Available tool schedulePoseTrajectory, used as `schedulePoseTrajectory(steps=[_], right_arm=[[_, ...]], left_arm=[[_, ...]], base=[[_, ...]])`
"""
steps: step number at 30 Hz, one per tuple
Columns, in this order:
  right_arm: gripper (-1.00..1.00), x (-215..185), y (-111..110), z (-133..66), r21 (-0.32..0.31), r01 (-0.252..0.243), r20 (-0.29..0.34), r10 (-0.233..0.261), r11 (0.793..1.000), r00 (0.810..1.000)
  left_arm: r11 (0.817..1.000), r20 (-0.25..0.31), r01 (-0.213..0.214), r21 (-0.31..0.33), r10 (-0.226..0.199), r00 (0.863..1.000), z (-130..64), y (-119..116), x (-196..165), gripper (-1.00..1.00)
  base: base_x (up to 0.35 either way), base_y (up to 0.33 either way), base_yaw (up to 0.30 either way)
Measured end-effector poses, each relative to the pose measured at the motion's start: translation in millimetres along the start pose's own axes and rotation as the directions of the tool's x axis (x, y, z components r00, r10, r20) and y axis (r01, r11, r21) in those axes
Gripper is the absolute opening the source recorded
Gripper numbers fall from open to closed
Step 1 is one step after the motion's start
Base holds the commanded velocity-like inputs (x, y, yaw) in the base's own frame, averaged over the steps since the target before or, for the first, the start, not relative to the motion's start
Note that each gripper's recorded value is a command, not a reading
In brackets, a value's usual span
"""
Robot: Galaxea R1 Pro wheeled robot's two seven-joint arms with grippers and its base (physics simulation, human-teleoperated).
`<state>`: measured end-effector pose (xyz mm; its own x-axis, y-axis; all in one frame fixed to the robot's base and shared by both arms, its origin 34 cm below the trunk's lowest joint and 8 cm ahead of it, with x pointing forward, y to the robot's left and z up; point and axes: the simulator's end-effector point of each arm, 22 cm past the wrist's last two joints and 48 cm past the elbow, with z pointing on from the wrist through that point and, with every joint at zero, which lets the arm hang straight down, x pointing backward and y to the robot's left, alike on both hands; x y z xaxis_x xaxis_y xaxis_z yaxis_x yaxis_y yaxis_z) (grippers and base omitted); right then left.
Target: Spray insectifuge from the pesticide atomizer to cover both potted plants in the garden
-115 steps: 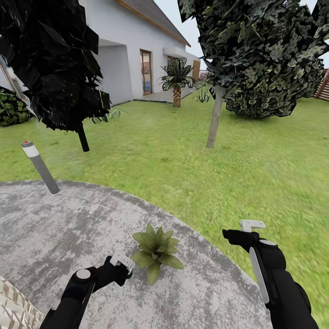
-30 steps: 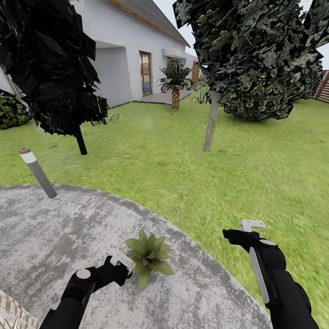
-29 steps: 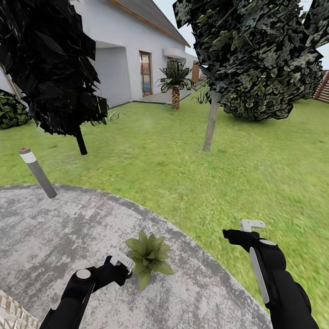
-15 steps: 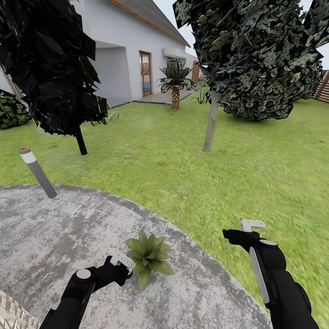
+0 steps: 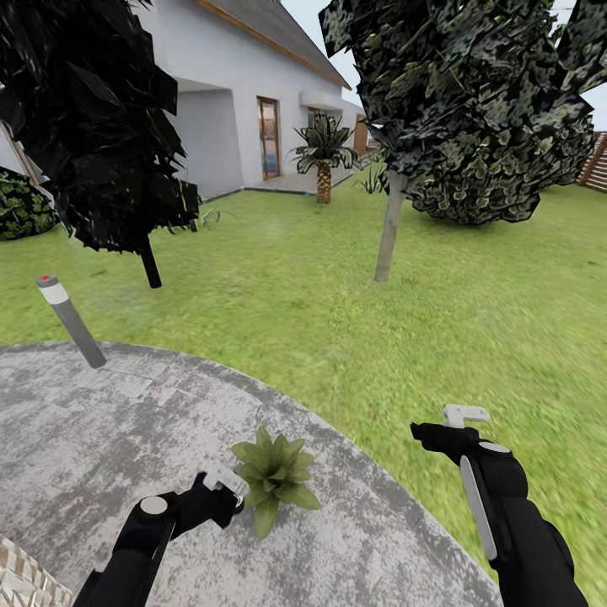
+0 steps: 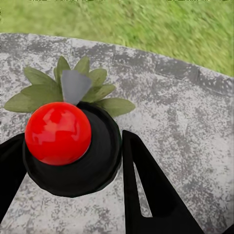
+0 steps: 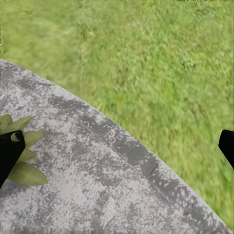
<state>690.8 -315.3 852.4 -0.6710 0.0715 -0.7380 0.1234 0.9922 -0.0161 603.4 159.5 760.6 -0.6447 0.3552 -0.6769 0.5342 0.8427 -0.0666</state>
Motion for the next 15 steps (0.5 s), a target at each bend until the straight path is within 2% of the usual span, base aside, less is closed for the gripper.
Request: schedulePoseTrajectory(steps=[2, 6, 11, 13, 15], right_arm=[[1.00, 0, 0, -0.3, -0.001, 0.000, 0.001, 0.000, 1.000, 1.000], [1.00, -1, 0, -0.5, 0.000, 0.000, 0.001, 0.000, 1.000, 1.000], [1.00, -1, 0, -0.4, -0.001, -0.001, 0.001, 0.001, 1.000, 1.000], [1.00, -1, 1, -0.5, -0.002, -0.001, 0.002, 0.001, 1.000, 1.000], [1.00, -1, 1, -0.5, -0.003, -0.001, 0.003, 0.001, 1.000, 1.000]], left_arm=[[1.000, 0.011, -0.006, -0.006, 0.006, 1.000, -2.8, 2, -5, -1.00], [0.998, 0.075, -0.038, -0.042, 0.041, 0.996, -17.6, 10, -35, -1.00], [0.998, 0.088, -0.051, -0.041, 0.055, 0.995, -20.6, 10, -43, -1.00], [0.998, 0.108, -0.066, -0.009, 0.067, 0.992, -22.0, 5, -57, -1.00], [0.992, 0.144, -0.102, 0.073, 0.090, 0.985, -25.4, -8, -81, -1.00]], base=[[0.000, 0.000, 0.000], [0.000, 0.000, 0.000], [0.000, 0.000, 0.000], [0.000, 0.000, 0.000], [0.000, 0.000, 0.000]])
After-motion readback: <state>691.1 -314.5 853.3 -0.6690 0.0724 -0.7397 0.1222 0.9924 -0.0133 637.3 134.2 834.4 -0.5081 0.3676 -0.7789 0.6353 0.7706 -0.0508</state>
